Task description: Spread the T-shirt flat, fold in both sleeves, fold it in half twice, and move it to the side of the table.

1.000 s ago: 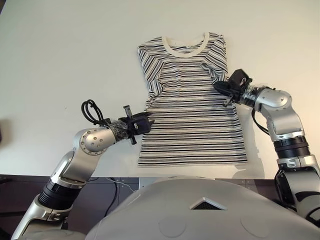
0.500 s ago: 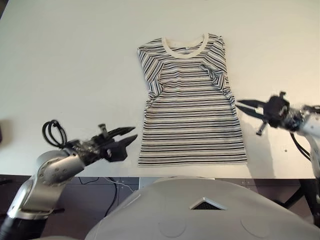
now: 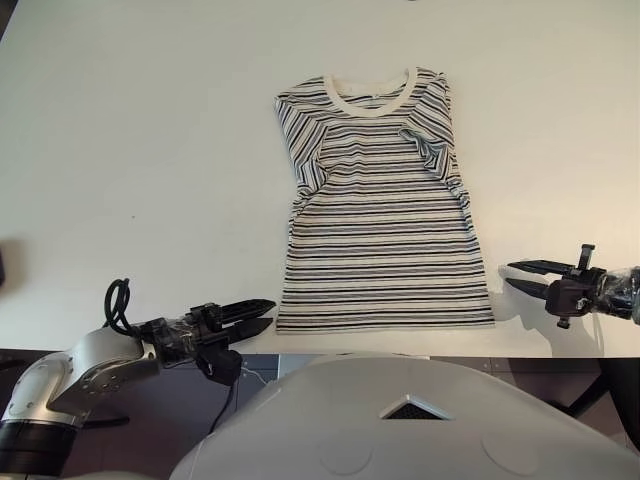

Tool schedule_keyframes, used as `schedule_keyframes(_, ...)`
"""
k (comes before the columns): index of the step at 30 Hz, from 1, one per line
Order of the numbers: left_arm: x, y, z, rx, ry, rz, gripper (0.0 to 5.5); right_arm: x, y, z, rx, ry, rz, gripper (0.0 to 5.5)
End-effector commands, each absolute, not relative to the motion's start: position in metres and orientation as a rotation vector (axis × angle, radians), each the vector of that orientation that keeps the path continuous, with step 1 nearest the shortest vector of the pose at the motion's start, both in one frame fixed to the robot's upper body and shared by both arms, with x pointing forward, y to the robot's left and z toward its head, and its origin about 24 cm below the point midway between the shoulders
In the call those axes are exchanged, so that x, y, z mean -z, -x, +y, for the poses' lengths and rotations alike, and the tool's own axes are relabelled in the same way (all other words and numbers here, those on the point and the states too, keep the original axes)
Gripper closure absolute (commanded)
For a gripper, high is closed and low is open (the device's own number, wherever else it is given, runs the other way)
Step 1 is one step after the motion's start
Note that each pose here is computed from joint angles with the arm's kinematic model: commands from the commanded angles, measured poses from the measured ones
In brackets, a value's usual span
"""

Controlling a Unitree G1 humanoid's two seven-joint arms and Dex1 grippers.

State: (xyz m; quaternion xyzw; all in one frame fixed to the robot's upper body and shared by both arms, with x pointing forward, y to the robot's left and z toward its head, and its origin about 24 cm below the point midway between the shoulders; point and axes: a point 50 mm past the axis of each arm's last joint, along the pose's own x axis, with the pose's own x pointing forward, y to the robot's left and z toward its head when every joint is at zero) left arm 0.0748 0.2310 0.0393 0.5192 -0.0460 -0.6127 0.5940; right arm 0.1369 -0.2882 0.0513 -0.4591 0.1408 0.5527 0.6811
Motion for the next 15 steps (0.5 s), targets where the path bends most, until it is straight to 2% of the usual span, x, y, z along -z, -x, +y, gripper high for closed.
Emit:
schedule_keyframes(1,-0.025,-0.069,0.225,1.523,-1.222,-0.057,3.64,-0.054,-0.142,-0.288,-1.261,1.068,0.294,4.29)
schedule_keyframes(9,-0.025,-0.065,0.221,1.542,-1.189,-0.066,3.64,-0.054,-0.139,-0.285,-1.304,1.112,0.225,4.29)
schedule_keyframes(15,-0.027,-0.063,0.218,1.529,-1.144,-0.05,4.57,-0.054,-0.132,-0.29,-1.399,1.22,0.155,4.24)
